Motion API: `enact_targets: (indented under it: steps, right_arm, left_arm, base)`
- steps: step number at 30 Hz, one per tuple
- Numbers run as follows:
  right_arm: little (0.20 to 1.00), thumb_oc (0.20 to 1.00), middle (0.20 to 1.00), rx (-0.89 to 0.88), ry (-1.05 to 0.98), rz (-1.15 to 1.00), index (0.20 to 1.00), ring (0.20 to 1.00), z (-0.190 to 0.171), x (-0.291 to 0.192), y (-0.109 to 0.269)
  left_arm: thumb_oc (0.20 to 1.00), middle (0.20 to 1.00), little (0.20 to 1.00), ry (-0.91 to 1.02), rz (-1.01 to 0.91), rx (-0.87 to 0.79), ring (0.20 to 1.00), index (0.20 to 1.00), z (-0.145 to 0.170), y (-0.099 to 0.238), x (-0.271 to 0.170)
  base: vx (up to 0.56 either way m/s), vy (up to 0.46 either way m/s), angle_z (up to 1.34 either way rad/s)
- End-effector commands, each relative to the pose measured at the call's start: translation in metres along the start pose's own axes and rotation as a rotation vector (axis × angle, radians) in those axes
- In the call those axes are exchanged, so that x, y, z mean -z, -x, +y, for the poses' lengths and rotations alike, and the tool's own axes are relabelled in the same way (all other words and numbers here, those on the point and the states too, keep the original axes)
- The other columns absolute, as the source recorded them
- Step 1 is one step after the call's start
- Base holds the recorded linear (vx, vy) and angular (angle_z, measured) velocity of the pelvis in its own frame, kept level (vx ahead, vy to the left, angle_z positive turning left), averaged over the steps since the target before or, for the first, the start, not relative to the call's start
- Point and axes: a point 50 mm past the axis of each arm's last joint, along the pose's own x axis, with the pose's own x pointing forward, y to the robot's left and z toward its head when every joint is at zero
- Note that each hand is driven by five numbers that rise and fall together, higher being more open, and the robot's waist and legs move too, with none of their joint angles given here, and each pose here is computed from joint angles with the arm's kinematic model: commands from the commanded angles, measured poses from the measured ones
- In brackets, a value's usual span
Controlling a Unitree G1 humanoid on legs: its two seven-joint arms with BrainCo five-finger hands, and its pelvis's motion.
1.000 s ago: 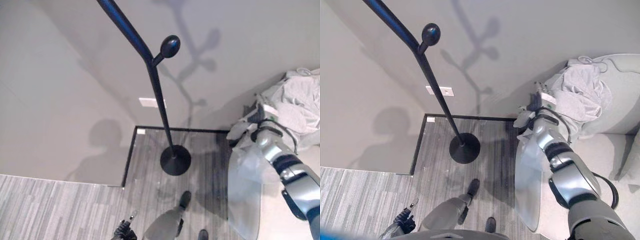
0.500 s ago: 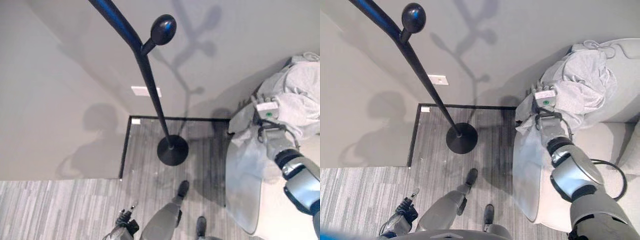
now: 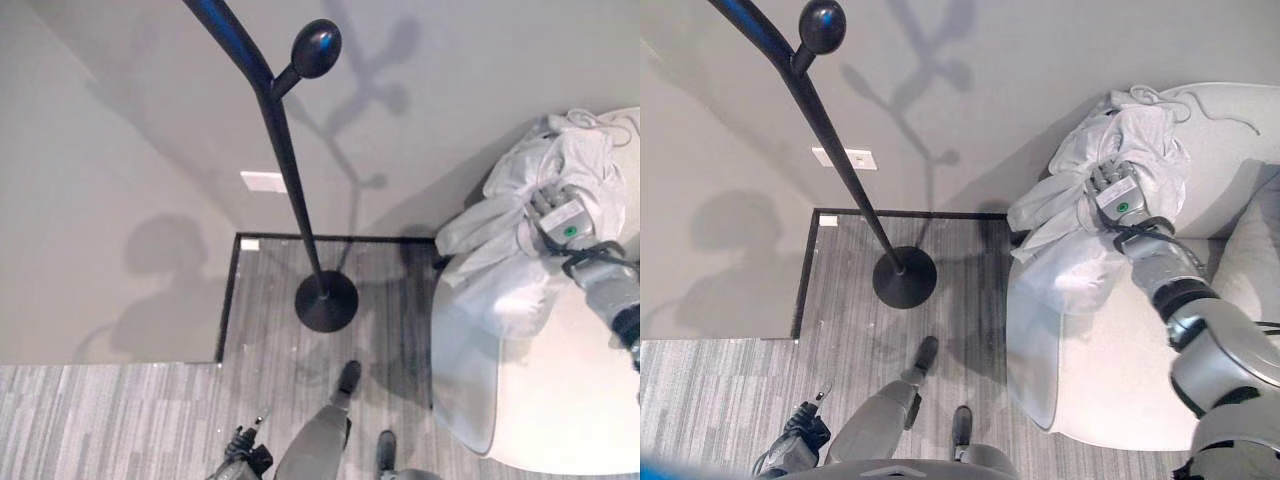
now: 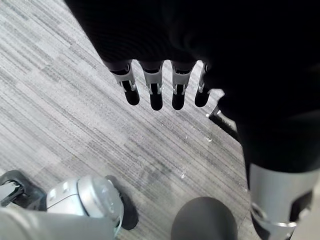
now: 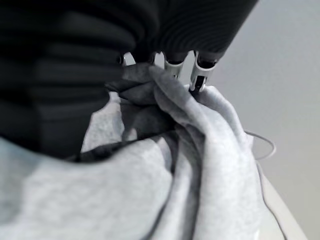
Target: Hang the clothes on the sofa on the clothes rack.
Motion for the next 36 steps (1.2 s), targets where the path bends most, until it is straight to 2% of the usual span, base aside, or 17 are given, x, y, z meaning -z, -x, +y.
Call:
enact_targets:
  steps: [1, 3, 4, 5, 6, 10, 11, 17, 22, 23, 25, 29, 36]
  right_arm:
    - [1.000, 1.000, 1.000, -0.129, -0.004, -0.063, 1.000, 1.000, 0.020, -0.016, 0.008]
    - [1.000, 1.000, 1.000, -0.180, -0.030, -0.061, 1.000, 1.000, 0.026, -0.026, 0.010]
    - [0.903, 0.903, 0.903, -0.203, -0.051, -0.050, 0.903, 0.903, 0.027, -0.029, 0.011]
    - [0.338, 0.338, 0.338, -0.236, -0.083, -0.039, 0.338, 0.338, 0.030, -0.033, 0.012]
    - [0.200, 0.200, 0.200, -0.285, -0.133, -0.027, 0.200, 0.200, 0.035, -0.040, 0.015]
    - [0.200, 0.200, 0.200, -0.318, -0.207, -0.009, 0.200, 0.200, 0.038, -0.049, 0.017]
    - [0.200, 0.200, 0.200, -0.304, -0.291, 0.029, 0.200, 0.200, 0.038, -0.051, 0.018]
    - [0.200, 0.200, 0.200, -0.224, -0.400, 0.093, 0.200, 0.200, 0.032, -0.042, 0.015]
    - [0.200, 0.200, 0.200, -0.016, -0.667, 0.225, 0.200, 0.200, 0.006, -0.009, 0.003]
    - [0.200, 0.200, 0.200, 0.131, -0.861, 0.306, 0.200, 0.200, -0.010, 0.009, 0.003]
    - [0.200, 0.200, 0.200, 0.130, -0.861, 0.307, 0.200, 0.200, -0.010, 0.009, 0.003]
    - [0.200, 0.200, 0.200, 0.381, -1.095, 0.421, 0.200, 0.200, -0.037, 0.046, 0.008]
    - [0.200, 0.200, 0.200, 0.548, -1.232, 0.432, 0.200, 0.200, -0.065, 0.070, 0.007]
  left_arm:
    - [1.000, 1.000, 1.000, 0.025, -0.037, -0.007, 1.000, 1.000, 0.004, 0.000, -0.004]
    - [1.000, 1.000, 1.000, 0.020, -0.046, -0.002, 1.000, 1.000, 0.002, 0.000, -0.006]
    - [1.000, 1.000, 1.000, 0.019, -0.051, 0.001, 1.000, 1.000, 0.001, 0.000, -0.008]
    - [1.000, 1.000, 1.000, 0.015, -0.052, 0.006, 1.000, 1.000, 0.000, 0.000, -0.008]
    - [1.000, 1.000, 1.000, 0.011, -0.059, 0.011, 1.000, 1.000, -0.002, -0.001, -0.011]
    - [1.000, 1.000, 1.000, 0.002, -0.057, 0.014, 1.000, 1.000, -0.002, -0.001, -0.010]
    - [1.000, 1.000, 1.000, -0.011, -0.058, 0.017, 1.000, 1.000, -0.002, -0.001, -0.011]
    - [1.000, 1.000, 1.000, -0.040, -0.070, 0.008, 1.000, 1.000, 0.000, -0.001, -0.014]
    - [1.000, 1.000, 1.000, -0.083, -0.075, -0.009, 1.000, 1.000, 0.007, -0.001, -0.014]
    - [1.000, 1.000, 1.000, -0.105, -0.077, -0.018, 1.000, 1.000, 0.012, -0.001, -0.013]
    - [1.000, 1.000, 1.000, -0.106, -0.077, -0.018, 1.000, 1.000, 0.012, -0.001, -0.013]
    - [1.000, 1.000, 1.000, -0.165, -0.114, 0.011, 1.000, 1.000, 0.007, 0.000, -0.018]
    - [1.000, 1.000, 1.000, -0.216, -0.204, 0.118, 1.000, 1.000, -0.017, 0.003, -0.032]
  base:
    - [0.00, 0.000, 0.00]
    - [0.00, 0.000, 0.00]
    - [0.00, 0.000, 0.00]
    - [0.00, 0.000, 0.00]
    - [0.00, 0.000, 0.00]
    - [0.00, -0.001, 0.01]
    - [0.00, -0.003, 0.04]
    - [0.00, 0.000, 0.00]
    - [-0.02, -0.034, -0.01]
    - [-0.04, -0.053, -0.03]
    - [-0.02, -0.027, -0.02]
    - [-0.03, -0.062, -0.02]
    - [-0.02, -0.034, 0.02]
